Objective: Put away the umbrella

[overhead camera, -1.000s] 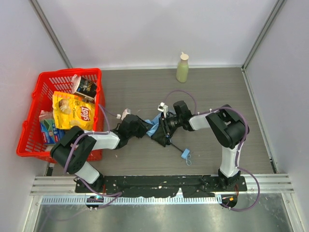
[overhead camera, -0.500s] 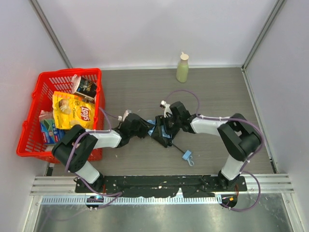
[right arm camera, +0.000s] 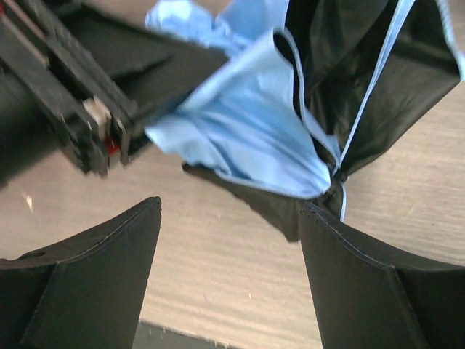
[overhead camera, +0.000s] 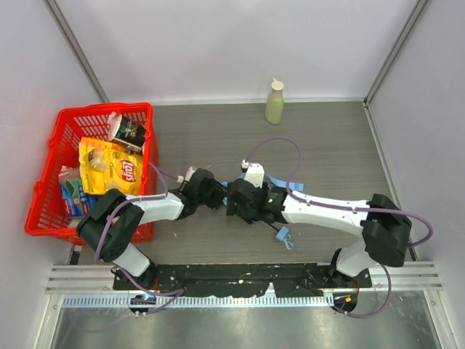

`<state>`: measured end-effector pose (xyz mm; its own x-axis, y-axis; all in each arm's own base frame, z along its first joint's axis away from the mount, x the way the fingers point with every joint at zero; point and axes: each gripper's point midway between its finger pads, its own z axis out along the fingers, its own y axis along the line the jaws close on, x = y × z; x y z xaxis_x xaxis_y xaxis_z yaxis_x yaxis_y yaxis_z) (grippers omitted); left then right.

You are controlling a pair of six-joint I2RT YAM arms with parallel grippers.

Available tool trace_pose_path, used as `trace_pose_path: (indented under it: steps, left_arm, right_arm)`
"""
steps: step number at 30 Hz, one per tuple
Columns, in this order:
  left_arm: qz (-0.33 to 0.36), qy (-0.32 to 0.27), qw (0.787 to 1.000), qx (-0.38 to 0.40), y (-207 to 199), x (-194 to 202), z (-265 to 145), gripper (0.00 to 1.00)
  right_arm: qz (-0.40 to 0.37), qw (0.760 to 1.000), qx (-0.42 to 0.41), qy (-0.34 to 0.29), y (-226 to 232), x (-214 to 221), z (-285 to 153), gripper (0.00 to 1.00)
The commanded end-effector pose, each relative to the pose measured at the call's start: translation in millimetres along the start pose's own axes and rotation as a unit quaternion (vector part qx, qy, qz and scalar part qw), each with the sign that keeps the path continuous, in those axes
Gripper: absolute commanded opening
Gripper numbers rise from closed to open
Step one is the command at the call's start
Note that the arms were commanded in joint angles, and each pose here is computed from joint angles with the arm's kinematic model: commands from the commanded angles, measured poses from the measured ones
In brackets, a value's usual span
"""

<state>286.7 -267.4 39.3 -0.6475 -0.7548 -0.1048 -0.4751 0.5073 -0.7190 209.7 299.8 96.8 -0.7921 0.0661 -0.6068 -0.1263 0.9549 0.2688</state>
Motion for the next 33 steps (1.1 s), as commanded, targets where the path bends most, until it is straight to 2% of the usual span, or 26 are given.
trace_pose_path:
  steps: [1,6,11,12,19,22,25,27,29,33]
  left_arm:
    - [0.027,-0.012,0.984,-0.174,98.6,-0.9,-8.5,0.0]
    - [0.031,-0.014,0.984,-0.176,96.7,-1.8,-10.2,0.0]
    - [0.034,-0.02,0.983,-0.178,94.5,-5.1,-11.3,0.0]
    - [0.035,-0.019,0.983,-0.18,95.2,-4.8,-10.9,0.0]
    - [0.029,-0.006,0.984,-0.178,95.8,1.0,-7.0,0.0]
    - [0.029,-0.008,0.984,-0.176,94.1,0.1,-9.4,0.0]
    - [0.028,-0.008,0.984,-0.176,92.3,-0.6,-10.9,0.0]
    - [0.027,-0.004,0.984,-0.175,89.5,0.9,-11.8,0.0]
    - [0.025,-0.003,0.984,-0.177,88.6,0.9,-12.4,0.0]
    - [0.022,0.001,0.984,-0.179,89.9,2.9,-12.9,0.0]
  right_arm:
    - [0.013,0.987,0.116,-0.113,-13.7,-48.7,9.4,0.81]
    - [-0.056,0.982,0.158,-0.087,-10.7,-36.5,34.1,0.78]
    - [-0.126,0.977,0.165,-0.056,-28.2,8.1,18.4,0.76]
    - [-0.126,0.977,0.158,-0.067,-28.0,4.5,8.4,0.76]
    - [-0.128,0.989,0.067,-0.031,-36.3,21.6,-30.2,0.73]
    - [-0.125,0.988,0.084,-0.039,-52.3,13.8,-39.4,0.71]
    - [-0.128,0.99,0.028,-0.052,-25.3,3.2,-42.9,0.68]
    - [-0.11,0.989,-0.056,-0.081,21.4,-10.9,-38.8,0.65]
    - [-0.113,0.986,-0.065,-0.102,38.6,-19.4,-27.5,0.65]
    - [-0.14,0.983,0.029,-0.111,36.8,-28.7,0.7,0.74]
